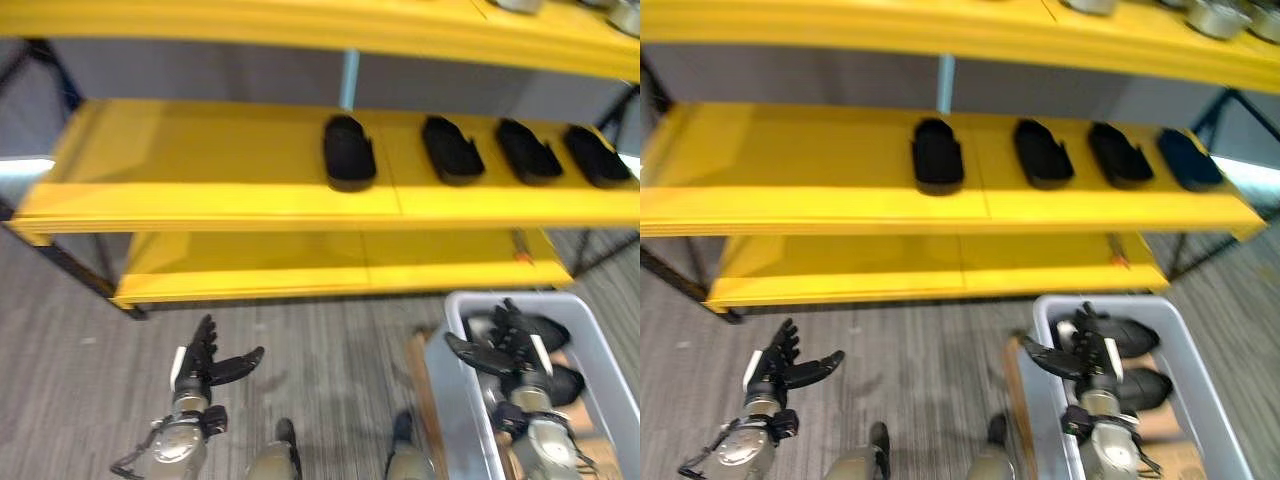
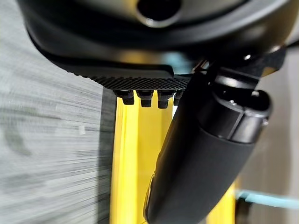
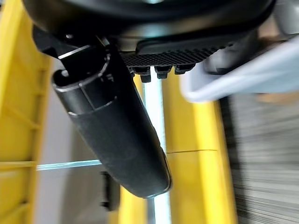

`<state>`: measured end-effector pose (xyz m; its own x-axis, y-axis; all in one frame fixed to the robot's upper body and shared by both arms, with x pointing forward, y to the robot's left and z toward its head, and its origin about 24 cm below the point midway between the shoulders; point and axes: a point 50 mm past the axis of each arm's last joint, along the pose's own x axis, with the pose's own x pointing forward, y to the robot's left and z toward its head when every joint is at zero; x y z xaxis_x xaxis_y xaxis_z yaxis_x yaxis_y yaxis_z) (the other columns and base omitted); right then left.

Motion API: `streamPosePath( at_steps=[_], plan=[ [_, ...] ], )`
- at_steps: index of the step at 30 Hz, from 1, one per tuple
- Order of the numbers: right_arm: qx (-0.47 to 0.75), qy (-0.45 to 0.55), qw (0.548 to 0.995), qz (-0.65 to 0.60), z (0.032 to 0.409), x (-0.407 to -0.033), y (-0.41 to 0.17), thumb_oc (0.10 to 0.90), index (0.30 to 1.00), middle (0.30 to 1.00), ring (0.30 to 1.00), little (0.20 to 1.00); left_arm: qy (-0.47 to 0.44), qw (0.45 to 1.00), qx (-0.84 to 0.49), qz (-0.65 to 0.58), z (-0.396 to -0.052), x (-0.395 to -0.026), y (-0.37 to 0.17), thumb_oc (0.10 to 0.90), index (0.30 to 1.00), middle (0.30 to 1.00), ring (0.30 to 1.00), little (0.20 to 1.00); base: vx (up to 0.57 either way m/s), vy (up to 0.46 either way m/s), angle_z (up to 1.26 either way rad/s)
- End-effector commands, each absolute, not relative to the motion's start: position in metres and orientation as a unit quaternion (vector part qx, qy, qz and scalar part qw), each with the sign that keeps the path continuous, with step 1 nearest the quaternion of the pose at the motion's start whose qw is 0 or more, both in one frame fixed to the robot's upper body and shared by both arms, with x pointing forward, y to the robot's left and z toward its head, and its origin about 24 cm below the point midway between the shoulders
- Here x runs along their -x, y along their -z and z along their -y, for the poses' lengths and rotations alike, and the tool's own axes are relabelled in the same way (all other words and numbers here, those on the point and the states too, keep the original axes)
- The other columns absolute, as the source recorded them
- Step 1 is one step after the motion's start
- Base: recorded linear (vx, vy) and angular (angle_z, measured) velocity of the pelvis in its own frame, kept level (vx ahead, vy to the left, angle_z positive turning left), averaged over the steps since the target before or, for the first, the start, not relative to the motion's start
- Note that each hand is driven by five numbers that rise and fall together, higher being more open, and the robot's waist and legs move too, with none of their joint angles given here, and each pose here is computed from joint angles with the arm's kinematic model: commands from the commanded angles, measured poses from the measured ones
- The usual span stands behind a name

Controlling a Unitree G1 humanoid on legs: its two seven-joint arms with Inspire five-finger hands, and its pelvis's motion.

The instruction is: Move parts from the plastic box to the shelf.

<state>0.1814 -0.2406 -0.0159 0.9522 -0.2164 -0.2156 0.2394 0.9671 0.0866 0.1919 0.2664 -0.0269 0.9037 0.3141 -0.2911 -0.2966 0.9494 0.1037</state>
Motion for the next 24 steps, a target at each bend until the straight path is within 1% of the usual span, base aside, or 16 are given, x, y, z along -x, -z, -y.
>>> streamPosePath(
  at_steps=[1,5,11,13,17,19,24],
  plan=[
    [-0.041,0.095,0.994,0.024,0.251,-0.210,-0.032,0.900,1.000,1.000,1.000,1.000,-0.139,0.988,-0.056,-0.046,-0.264,-0.201,-0.011,0.900,1.000,1.000,1.000,1.000,-0.06,0.344,-1.33],
    [-0.051,0.067,0.996,0.020,0.242,-0.217,-0.032,0.900,1.000,1.000,1.000,1.000,-0.142,0.986,-0.050,-0.069,-0.264,-0.195,-0.003,0.900,1.000,1.000,1.000,1.000,-0.08,0.224,-1.32],
    [-0.055,0.063,0.996,0.017,0.242,-0.215,-0.031,0.900,1.000,1.000,1.000,1.000,-0.161,0.982,-0.022,-0.097,-0.262,-0.179,0.010,0.900,1.000,1.000,1.000,1.000,-0.04,-0.047,-1.17],
    [-0.055,0.068,0.996,0.019,0.244,-0.212,-0.033,0.900,1.000,1.000,1.000,1.000,-0.173,0.980,-0.013,-0.097,-0.264,-0.177,0.012,0.900,1.000,1.000,1.000,1.000,0.01,-0.028,-0.35],
    [-0.047,0.082,0.996,-0.001,0.253,-0.202,-0.026,0.900,1.000,1.000,1.000,1.000,-0.169,0.979,-0.009,-0.110,-0.261,-0.171,0.018,0.900,1.000,1.000,1.000,1.000,0.01,-0.035,-0.60],
    [-0.044,0.088,0.995,-0.008,0.255,-0.199,-0.023,0.900,1.000,1.000,1.000,1.000,-0.167,0.979,-0.009,-0.113,-0.260,-0.171,0.019,0.900,1.000,1.000,1.000,1.000,0.02,-0.090,-0.14],
    [-0.029,0.092,0.995,-0.009,0.260,-0.196,-0.024,0.900,1.000,1.000,1.000,1.000,-0.129,0.985,-0.009,-0.112,-0.248,-0.178,0.021,0.900,1.000,1.000,1.000,1.000,0.01,-0.138,-0.15]
  ],
)
